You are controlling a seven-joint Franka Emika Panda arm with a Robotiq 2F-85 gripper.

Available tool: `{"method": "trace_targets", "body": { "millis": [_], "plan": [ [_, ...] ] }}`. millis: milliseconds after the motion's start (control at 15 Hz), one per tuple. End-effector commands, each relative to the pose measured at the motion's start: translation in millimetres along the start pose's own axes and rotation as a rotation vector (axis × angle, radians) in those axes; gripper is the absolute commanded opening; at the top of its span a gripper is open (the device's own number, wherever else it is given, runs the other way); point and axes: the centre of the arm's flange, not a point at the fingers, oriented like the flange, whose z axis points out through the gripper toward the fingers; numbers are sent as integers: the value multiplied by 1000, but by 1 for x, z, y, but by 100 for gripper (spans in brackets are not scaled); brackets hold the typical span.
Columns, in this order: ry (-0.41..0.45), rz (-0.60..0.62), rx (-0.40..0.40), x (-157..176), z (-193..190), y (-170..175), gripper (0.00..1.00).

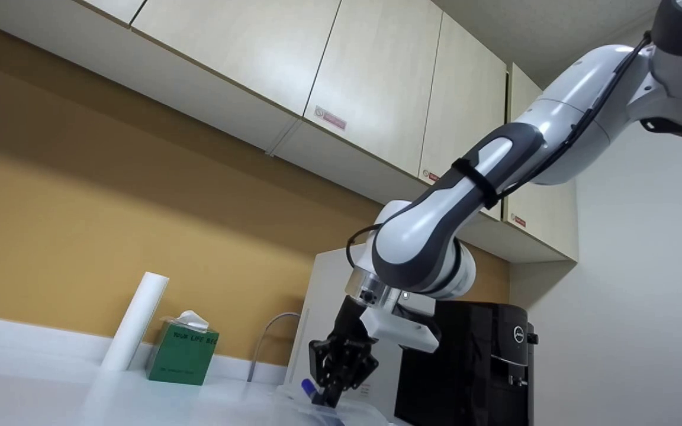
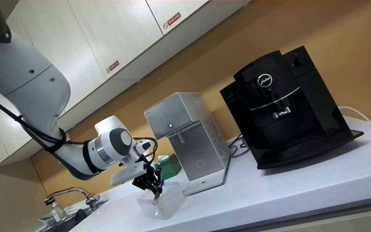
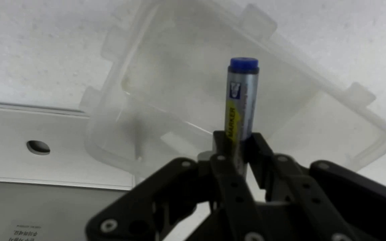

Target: Put the marker in the bowl

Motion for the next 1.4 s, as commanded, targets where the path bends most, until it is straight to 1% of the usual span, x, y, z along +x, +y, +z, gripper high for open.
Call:
{"method": "trace_targets", "body": {
  "millis": [0, 267, 333, 400, 467, 533, 800, 933, 1000, 1067, 1200, 1333],
  "plan": [
    [-11, -26, 20, -14, -3, 1, 5],
    [-32, -40, 29, -20, 0, 0, 5],
    [-36, -40, 31, -20, 1, 1, 17],
    [-40, -42, 32, -21, 1, 1, 46],
    [-40, -42, 32, -21, 1, 1, 47],
    [-38, -43, 33, -21, 1, 2, 53],
    [-28, -44, 29, -16, -5, 0, 82],
    [-7, -23, 7, -9, -14, -3, 94],
    [13, -24, -7, -5, -21, -4, 99],
    [31, -39, -22, 0, -30, -5, 100],
    [61, -59, -31, 8, -48, -9, 100],
    [74, -69, -20, 16, -64, -15, 100]
  ]
}}
